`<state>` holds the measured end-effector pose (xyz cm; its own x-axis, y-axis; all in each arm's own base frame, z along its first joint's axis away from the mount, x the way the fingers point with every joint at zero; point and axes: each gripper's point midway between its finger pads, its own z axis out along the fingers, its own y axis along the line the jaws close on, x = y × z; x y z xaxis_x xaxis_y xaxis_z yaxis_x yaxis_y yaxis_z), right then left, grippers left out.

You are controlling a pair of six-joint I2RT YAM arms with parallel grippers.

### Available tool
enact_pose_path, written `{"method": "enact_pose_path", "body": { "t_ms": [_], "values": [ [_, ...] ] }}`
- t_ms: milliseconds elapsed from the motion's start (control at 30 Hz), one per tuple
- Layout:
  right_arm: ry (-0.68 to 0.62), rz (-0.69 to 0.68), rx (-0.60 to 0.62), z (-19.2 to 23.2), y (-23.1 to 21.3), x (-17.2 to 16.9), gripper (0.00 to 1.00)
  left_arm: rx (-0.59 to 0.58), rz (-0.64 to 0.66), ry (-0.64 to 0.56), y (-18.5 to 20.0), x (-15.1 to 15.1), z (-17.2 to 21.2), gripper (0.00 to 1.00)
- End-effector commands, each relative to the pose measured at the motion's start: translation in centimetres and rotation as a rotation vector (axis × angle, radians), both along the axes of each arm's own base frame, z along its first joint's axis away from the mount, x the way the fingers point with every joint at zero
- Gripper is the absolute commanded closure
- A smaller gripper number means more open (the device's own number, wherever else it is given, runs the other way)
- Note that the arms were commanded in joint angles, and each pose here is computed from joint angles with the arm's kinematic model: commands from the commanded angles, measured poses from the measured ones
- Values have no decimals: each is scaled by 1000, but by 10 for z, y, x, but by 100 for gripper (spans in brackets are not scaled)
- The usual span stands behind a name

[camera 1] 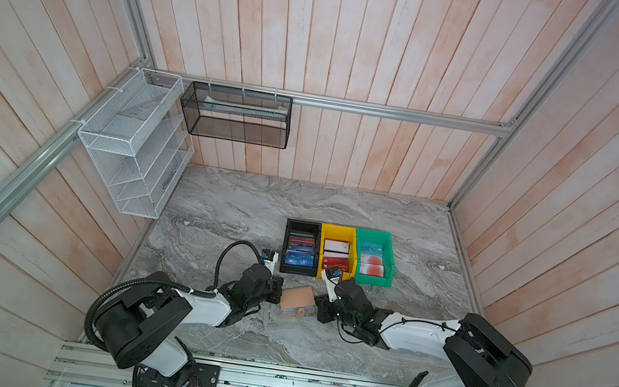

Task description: Take the credit cards out of the card holder

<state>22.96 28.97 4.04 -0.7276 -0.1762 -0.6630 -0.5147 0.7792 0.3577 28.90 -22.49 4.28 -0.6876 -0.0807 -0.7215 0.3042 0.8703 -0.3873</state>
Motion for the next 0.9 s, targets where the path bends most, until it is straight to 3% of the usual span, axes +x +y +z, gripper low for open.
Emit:
{"method": "enact_pose_path", "body": {
  "t_ms": [0,233,533,700,867],
  "values": [
    [-8,36,23,6,9,-2,100,40,-13,-7,-5,5,-1,99],
    [-1,61,38,8,14,-4,100,45,-67,49,-11,-10,-19,100],
    [-7,86,54,14,21,-3,100,99,-151,150,-24,-58,-36,100],
    [-18,129,74,24,34,-1,100,104,-146,204,-23,-79,-37,100],
    [-8,197,91,30,52,-3,100,111,-94,205,-10,-81,-21,100]
  ]
}}
